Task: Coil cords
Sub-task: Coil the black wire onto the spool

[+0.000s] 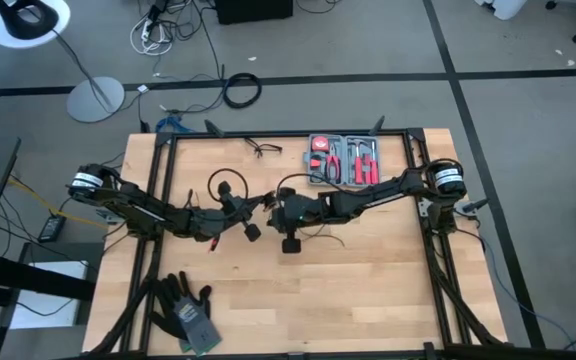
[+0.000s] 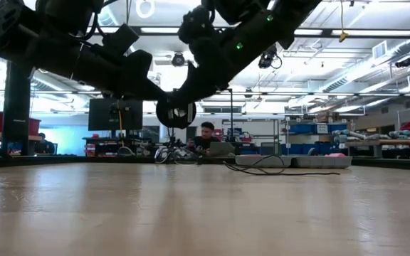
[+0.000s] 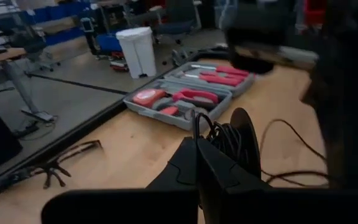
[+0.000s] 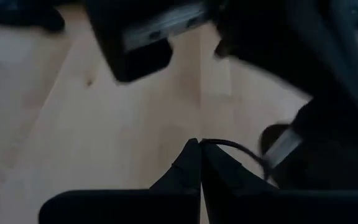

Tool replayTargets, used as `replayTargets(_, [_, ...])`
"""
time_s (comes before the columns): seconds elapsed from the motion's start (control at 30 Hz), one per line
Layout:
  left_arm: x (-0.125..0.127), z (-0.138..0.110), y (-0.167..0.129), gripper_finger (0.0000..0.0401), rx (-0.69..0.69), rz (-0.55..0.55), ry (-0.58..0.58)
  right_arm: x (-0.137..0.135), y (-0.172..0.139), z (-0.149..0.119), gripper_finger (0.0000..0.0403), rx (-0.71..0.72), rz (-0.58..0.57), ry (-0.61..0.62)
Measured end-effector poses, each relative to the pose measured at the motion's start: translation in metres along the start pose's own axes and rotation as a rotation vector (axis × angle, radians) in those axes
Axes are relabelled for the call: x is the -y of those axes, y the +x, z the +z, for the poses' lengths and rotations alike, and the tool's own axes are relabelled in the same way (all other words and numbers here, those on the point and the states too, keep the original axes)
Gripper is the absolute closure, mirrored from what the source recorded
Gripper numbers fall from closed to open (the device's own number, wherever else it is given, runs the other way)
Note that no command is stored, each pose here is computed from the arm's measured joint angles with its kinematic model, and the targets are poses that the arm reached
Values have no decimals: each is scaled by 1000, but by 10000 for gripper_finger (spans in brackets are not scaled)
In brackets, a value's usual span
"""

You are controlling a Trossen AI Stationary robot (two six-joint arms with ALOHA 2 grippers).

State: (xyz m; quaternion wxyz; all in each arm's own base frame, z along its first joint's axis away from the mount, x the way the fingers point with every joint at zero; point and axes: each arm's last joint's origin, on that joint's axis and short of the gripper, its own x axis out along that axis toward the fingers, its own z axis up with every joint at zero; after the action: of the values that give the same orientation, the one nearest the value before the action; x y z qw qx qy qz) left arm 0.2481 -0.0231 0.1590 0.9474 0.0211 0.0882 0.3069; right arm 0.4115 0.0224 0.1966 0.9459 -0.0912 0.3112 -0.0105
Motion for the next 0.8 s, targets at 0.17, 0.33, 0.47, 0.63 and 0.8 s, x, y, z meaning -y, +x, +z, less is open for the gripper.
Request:
replayTargets(0.17, [-2,5,0,401,43,62,-63,-3,1,-10,403,-57,-23,65])
replayTargets(0.33, [-6,8,-4,401,118,73,-170,-15,4,-35,403,0,-35,130])
replayTargets(0.47, [-14,4,-12,401,177,46,-270,-21,3,-53,403,185,-31,202])
replayTargets(0.63, [-21,-1,-17,401,206,-25,-339,-15,15,-76,403,319,-118,309])
replayTargets(0.8, [-25,1,-15,401,229,-82,-353,-10,38,-88,391,308,-125,375])
